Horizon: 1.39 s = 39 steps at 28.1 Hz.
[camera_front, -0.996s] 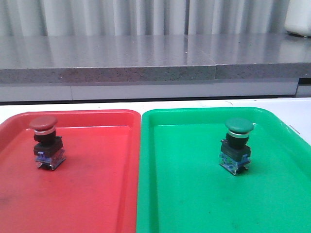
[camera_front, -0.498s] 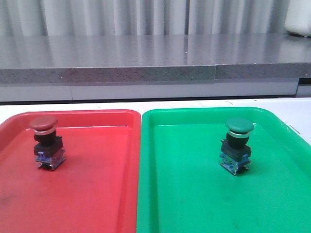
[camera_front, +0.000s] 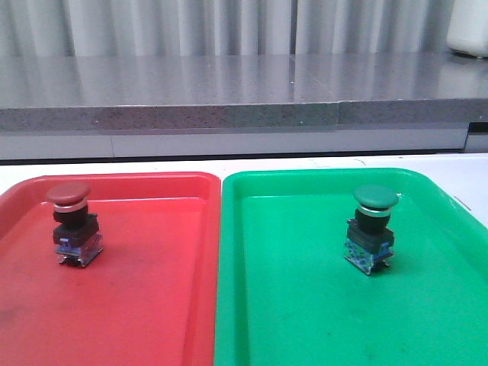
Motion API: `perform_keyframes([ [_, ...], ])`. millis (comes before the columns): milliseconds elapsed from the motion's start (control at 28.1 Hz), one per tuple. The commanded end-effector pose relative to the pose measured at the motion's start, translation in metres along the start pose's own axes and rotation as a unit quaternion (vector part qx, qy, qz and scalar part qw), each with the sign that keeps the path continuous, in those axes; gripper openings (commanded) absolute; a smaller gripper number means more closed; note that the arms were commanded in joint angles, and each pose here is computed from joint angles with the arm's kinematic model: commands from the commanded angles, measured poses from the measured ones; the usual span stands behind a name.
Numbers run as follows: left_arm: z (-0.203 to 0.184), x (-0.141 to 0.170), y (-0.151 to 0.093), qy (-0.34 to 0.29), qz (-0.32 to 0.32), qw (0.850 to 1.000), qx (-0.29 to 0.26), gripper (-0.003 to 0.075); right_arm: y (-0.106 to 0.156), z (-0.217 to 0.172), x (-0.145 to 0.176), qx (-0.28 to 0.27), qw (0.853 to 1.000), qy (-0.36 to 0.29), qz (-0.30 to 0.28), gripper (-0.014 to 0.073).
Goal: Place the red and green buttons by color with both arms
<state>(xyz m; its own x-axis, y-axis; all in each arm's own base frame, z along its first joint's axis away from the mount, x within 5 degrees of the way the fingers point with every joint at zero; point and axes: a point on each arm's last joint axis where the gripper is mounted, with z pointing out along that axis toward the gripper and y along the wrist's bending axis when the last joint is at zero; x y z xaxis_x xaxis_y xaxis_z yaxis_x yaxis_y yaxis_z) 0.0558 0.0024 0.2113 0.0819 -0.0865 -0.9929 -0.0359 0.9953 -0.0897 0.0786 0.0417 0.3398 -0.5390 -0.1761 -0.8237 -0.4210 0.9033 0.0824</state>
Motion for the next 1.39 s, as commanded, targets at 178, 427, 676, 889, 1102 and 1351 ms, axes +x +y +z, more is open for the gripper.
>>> perform_keyframes([
  [178, -0.001, 0.0, -0.001, -0.036, -0.008, 0.999, 0.011, -0.002, -0.004, -0.005, -0.011, 0.025, 0.997, -0.063, -0.031, -0.0108],
  [427, -0.001, 0.0, -0.001, -0.036, -0.008, 0.999, 0.01, -0.002, -0.023, -0.002, 0.037, 0.122, 0.964, -0.237, -0.022, -0.0108],
  [676, -0.001, 0.0, -0.001, -0.036, -0.008, 0.999, 0.01, -0.002, -0.032, 0.022, 0.101, 0.194, 0.924, -0.33, -0.014, -0.0108],
  [889, -0.001, 0.0, -0.001, -0.036, -0.008, 0.999, 0.01, -0.002, -0.035, 0.041, 0.127, 0.197, 0.917, -0.346, -0.017, -0.0108],
  [1102, -0.001, 0.0, -0.001, -0.036, -0.008, 0.999, 0.01, -0.002, -0.035, 0.041, 0.127, 0.198, 0.919, -0.341, -0.016, -0.0108],
  [1351, -0.001, 0.0, -0.001, -0.036, -0.008, 0.999, 0.01, -0.002, -0.035, 0.041, 0.127, 0.186, 0.918, -0.349, 0.018, -0.0108],
])
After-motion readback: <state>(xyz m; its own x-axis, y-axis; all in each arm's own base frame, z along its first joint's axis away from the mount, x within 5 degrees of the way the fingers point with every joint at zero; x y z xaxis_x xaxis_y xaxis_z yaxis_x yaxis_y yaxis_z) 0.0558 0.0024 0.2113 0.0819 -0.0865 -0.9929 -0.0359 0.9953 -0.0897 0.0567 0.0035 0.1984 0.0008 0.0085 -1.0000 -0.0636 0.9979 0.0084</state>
